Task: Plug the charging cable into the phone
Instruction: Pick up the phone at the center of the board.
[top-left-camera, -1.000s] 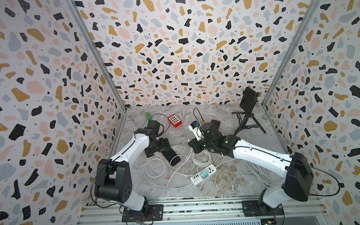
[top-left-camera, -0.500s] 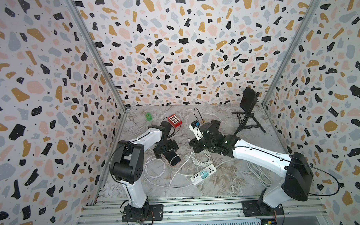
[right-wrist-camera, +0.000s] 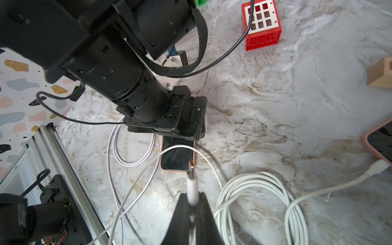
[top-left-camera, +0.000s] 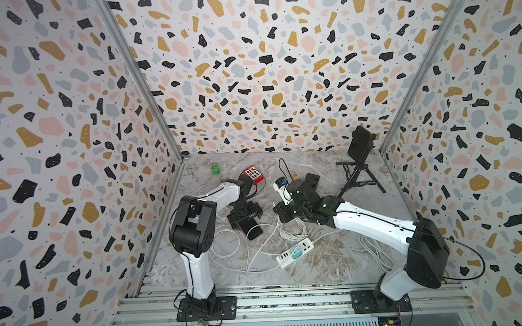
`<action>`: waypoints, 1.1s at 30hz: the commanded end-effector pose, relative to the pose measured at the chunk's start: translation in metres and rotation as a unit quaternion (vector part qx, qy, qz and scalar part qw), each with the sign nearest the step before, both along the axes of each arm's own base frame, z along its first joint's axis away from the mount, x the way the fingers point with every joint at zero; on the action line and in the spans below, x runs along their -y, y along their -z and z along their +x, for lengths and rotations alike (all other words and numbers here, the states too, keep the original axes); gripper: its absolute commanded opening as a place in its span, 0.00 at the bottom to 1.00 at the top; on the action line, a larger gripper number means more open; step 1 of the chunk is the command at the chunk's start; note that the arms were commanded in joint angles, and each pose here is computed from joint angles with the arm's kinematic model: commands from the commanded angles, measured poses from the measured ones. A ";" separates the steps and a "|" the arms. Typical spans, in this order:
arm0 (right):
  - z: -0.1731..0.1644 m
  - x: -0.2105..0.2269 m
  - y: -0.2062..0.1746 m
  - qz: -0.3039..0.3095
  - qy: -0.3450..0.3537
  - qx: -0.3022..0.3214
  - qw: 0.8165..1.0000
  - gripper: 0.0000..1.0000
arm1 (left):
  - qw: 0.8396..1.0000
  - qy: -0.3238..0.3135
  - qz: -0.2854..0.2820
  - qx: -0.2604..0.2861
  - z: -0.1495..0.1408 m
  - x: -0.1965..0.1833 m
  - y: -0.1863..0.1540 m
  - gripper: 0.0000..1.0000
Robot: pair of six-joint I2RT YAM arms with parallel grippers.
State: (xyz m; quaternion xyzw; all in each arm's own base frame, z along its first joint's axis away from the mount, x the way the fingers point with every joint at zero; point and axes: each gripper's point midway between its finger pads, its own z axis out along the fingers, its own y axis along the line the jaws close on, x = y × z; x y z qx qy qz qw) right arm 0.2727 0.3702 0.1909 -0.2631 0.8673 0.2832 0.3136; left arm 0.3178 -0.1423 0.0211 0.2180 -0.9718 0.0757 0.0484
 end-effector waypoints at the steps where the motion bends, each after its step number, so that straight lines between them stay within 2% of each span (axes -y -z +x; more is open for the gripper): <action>1: 0.001 0.002 -0.008 0.001 0.005 0.004 1.000 0.00 | 1.000 0.004 0.000 -0.012 0.001 0.005 0.003 1.00; 6: 0.000 0.002 -0.007 0.000 0.004 0.004 1.000 0.00 | 0.999 0.032 0.026 -0.016 0.019 0.001 0.007 1.00; 11: 0.001 0.004 -0.010 0.001 0.006 0.008 1.000 0.00 | 0.998 0.041 0.029 -0.032 0.022 0.001 0.017 1.00; 12: 0.001 0.005 -0.010 0.000 0.007 0.009 1.000 0.00 | 0.998 0.044 0.036 -0.030 0.024 -0.001 0.017 0.99; 15: 0.001 0.006 -0.011 0.000 0.008 0.012 1.000 0.00 | 0.997 0.054 0.052 -0.026 0.032 -0.008 0.013 0.85; 18: 0.002 0.006 -0.011 -0.001 0.010 0.013 1.000 0.00 | 0.996 0.068 0.058 -0.028 0.037 -0.012 0.011 0.81; 22: 0.003 0.006 -0.012 -0.001 0.011 0.015 1.000 0.00 | 0.995 0.073 0.061 -0.022 0.042 -0.016 0.009 0.82; 33: 0.005 0.002 -0.012 0.002 0.012 0.009 1.000 0.00 | 0.996 0.069 0.053 0.016 0.088 -0.046 0.000 0.86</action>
